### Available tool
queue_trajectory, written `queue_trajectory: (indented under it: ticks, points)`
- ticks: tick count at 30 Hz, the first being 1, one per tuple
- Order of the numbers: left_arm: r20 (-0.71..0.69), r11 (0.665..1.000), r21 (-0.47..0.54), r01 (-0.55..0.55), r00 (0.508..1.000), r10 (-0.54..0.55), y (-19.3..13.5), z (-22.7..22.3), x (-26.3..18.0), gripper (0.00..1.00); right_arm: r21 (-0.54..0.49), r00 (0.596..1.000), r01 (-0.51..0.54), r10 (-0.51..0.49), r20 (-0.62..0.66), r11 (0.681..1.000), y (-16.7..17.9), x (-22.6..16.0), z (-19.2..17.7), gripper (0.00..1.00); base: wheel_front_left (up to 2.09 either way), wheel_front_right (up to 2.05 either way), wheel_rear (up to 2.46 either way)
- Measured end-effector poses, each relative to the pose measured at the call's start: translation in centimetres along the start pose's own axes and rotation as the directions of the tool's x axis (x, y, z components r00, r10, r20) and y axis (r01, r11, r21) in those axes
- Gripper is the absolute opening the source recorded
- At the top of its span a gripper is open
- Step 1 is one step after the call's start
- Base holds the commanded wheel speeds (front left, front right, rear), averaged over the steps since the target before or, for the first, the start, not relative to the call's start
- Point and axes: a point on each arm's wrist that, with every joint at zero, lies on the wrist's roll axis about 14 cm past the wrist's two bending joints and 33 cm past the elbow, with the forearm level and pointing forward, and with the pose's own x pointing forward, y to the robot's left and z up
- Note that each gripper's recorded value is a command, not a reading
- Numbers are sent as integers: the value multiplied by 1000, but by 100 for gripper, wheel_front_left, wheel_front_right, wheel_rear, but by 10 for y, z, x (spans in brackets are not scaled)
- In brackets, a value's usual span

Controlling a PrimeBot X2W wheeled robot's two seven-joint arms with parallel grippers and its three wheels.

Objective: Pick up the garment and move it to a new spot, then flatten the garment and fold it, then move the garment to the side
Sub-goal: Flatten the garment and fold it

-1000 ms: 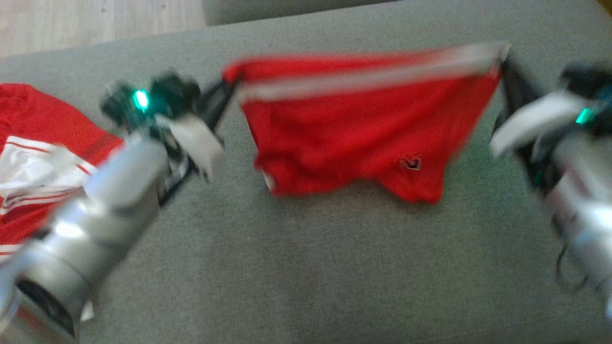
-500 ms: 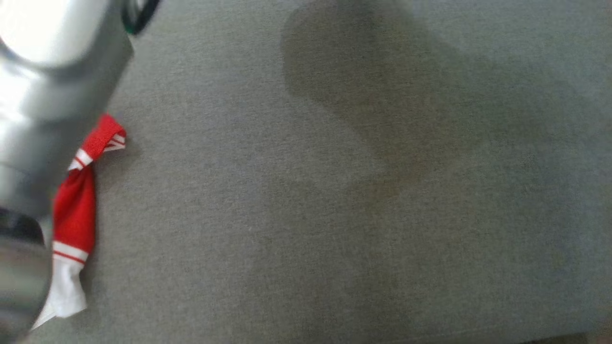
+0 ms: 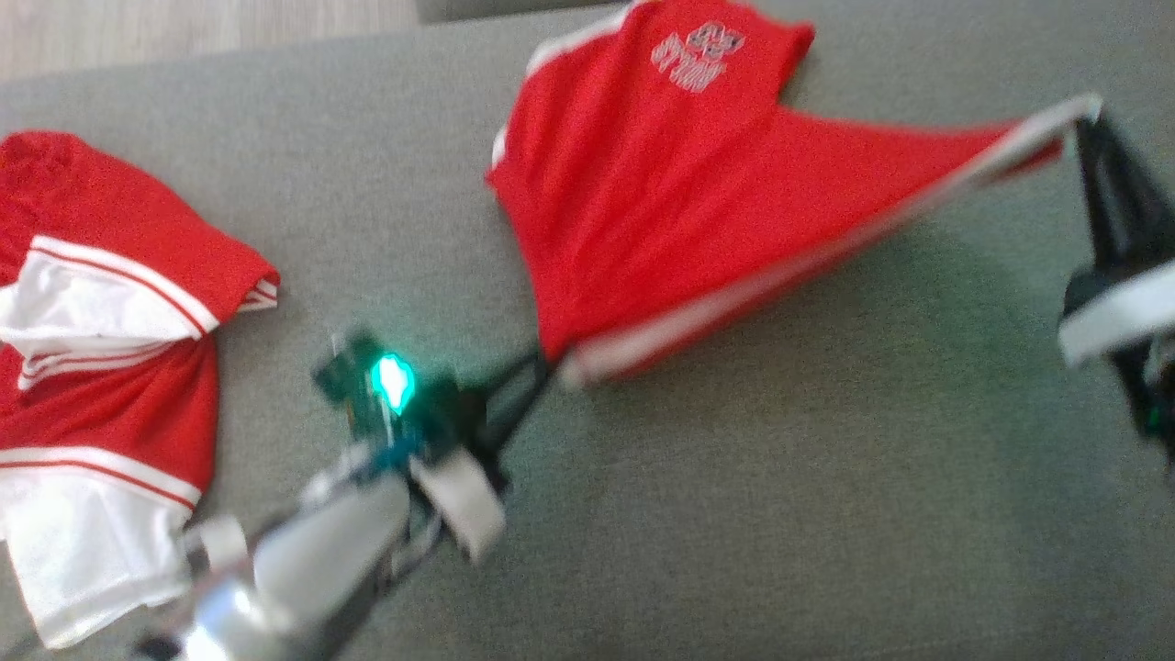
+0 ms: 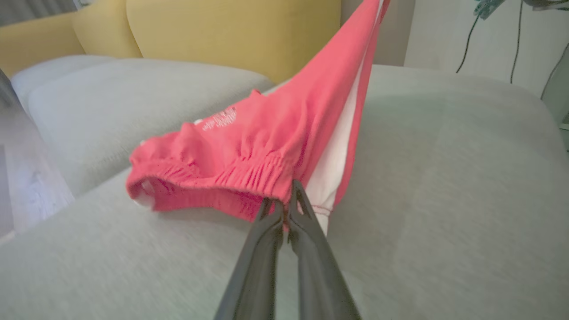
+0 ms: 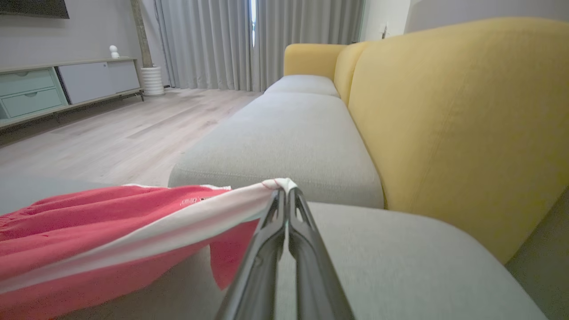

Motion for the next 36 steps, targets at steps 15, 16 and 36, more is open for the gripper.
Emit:
queue_trajectory:
  ticks: [15,16,36]
  points:
    - [-71,980,-198,28,997,-43,-106,-33,-69,0,52,984,105,-96,-152,993,-10,-138,-37,0,0,0,0]
    - [-56,975,-219,19,998,-33,-104,-27,-68,0,47,984,106,-98,-151,993,-10,-137,-34,0,0,0,0]
    - [-3,796,-567,-209,968,252,-13,-3,-46,0,-51,968,-175,163,-190,983,58,47,-22,0,0,0,0]
